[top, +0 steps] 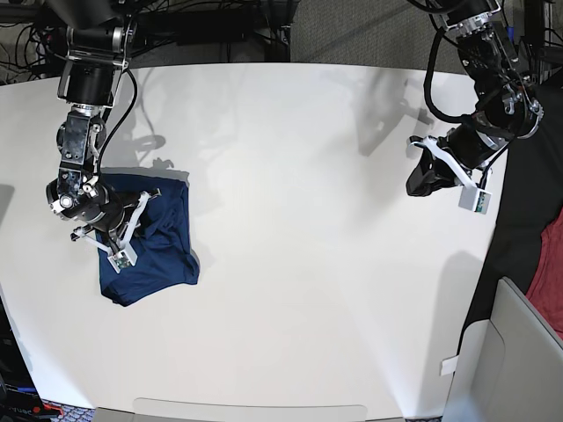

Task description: Fold the T-shirt properly

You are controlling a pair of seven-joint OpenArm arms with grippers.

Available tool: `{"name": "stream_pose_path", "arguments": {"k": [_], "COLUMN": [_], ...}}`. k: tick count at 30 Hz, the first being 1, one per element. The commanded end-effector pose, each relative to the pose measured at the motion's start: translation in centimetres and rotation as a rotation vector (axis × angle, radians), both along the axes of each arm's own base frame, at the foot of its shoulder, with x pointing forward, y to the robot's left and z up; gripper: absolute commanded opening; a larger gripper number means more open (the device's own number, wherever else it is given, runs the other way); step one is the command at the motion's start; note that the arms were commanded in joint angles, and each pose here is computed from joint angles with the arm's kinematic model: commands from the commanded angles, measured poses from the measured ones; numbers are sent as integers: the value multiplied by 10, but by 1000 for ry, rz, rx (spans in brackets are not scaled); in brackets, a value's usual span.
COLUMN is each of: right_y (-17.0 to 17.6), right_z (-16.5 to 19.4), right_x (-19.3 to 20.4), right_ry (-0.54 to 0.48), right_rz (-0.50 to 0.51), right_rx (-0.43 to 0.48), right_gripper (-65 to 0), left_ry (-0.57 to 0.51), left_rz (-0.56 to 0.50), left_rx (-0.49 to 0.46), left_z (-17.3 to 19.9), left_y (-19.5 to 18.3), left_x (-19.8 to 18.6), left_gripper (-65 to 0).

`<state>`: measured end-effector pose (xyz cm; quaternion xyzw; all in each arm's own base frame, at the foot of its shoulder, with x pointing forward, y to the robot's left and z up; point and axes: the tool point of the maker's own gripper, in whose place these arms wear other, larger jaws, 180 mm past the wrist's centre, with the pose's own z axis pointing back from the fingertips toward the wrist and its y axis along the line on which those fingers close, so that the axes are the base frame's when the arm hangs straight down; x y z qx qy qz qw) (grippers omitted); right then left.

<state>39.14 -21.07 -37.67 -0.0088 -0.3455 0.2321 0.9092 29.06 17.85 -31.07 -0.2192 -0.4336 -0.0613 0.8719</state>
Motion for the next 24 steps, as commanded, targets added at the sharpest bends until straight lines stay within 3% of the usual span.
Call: {"name": "stream_pose_path", "arguments": {"k": [1, 11, 16, 19, 24], "right_y": [-2, 26, 42, 55, 39], "right_z": [22, 82, 75, 53, 42], "right_x": [13, -35, -87, -121, -167], "right_ry": [-67, -213, -188, -115, -63], "right_rz": [2, 50, 74, 62, -90], "right_rx": [-10, -121, -125, -17, 249], "right_gripper": [-621, -621, -623, -623, -624], "left_ry": [-51, -10, -29, -28, 6], "left_rz": [-3, -13, -27, 9, 133], "left_rx": [1, 13, 51, 75, 107], "left_z": [14, 6, 13, 16, 12], "left_y": [2, 1, -2, 9, 47], "left_x": [6, -2, -14, -26, -49], "left_gripper": [-646, -646, -647, -648, -648]}}
